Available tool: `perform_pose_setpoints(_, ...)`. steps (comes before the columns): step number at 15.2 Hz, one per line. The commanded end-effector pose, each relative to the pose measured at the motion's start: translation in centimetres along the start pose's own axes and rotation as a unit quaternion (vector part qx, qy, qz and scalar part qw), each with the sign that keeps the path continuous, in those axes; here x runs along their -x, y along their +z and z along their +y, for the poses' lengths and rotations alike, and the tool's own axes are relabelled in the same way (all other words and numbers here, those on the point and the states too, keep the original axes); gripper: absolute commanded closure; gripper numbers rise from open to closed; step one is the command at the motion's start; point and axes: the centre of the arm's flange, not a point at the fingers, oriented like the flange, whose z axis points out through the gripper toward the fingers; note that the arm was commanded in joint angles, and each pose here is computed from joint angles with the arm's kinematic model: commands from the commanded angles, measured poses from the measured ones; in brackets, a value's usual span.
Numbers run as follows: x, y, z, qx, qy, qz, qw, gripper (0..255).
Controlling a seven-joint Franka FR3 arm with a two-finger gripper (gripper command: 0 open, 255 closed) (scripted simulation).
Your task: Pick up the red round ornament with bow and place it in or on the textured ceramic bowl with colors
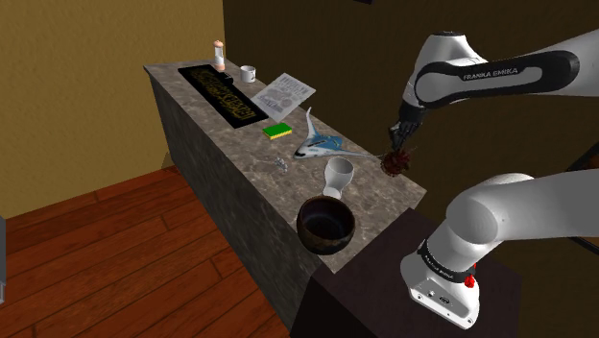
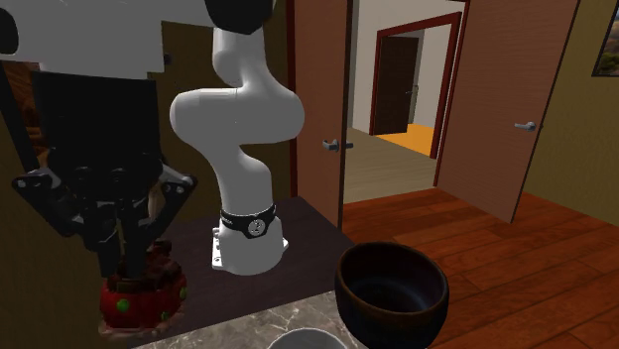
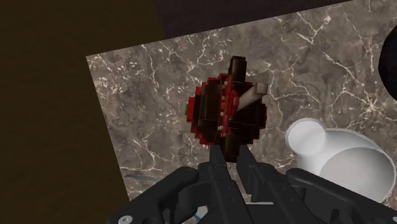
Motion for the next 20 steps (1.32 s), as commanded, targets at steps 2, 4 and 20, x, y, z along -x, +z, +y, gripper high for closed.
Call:
perform_pose_setpoints(2,0.6,-0.2,-3.7,0.000,0.000,0.000,1.0000,255)
perform_pose_setpoints(4,1.2,-0.4,-6.3,0.000,0.000,0.000,1.0000,255)
perform_pose_setpoints(20,5.7,-1.7,-26.9,0.000,0.000,0.000,1.0000,255)
